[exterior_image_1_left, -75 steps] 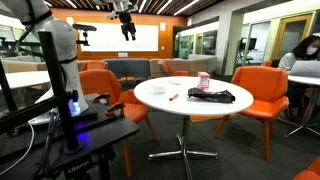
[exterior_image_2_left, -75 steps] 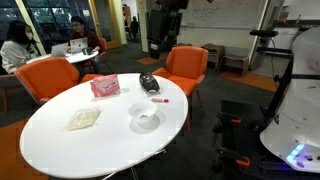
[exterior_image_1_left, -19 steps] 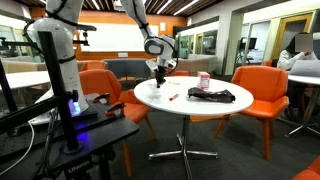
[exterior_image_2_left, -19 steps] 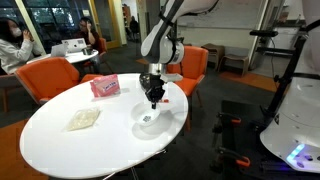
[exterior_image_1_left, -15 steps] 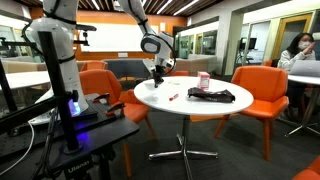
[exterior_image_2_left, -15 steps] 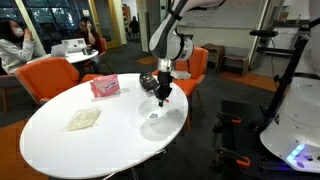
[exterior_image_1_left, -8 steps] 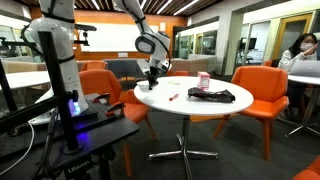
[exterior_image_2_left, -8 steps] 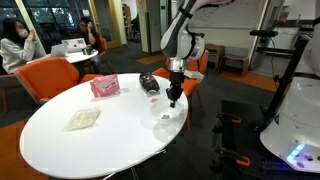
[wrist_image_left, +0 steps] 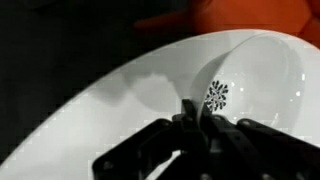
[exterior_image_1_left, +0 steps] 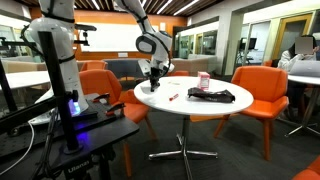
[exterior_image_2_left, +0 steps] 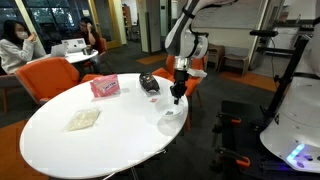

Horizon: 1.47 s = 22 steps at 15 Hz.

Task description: Move the bowl to the right

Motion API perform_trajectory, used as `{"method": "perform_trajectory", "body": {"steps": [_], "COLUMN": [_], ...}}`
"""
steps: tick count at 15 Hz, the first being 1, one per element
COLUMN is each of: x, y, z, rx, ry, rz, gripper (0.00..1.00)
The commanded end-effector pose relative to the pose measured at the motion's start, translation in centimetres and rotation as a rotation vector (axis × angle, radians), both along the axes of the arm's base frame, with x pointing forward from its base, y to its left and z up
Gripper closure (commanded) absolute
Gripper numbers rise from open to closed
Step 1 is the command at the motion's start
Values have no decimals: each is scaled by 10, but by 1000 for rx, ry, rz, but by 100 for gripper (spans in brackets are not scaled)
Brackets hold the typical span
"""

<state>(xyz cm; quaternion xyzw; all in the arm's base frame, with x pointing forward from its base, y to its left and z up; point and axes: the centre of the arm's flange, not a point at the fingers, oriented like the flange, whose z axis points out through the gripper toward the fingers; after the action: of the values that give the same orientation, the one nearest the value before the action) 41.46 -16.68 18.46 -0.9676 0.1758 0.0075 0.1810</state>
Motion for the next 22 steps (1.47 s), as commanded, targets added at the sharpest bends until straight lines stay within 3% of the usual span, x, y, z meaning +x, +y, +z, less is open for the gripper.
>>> {"method": "perform_trajectory", "body": {"steps": [1, 22], "x": [-2, 39], "y": [-3, -6], "z": [0, -30], "rx": [4, -22], "ry": [4, 19], "rz": [-1, 54], "gripper": [98, 98]}}
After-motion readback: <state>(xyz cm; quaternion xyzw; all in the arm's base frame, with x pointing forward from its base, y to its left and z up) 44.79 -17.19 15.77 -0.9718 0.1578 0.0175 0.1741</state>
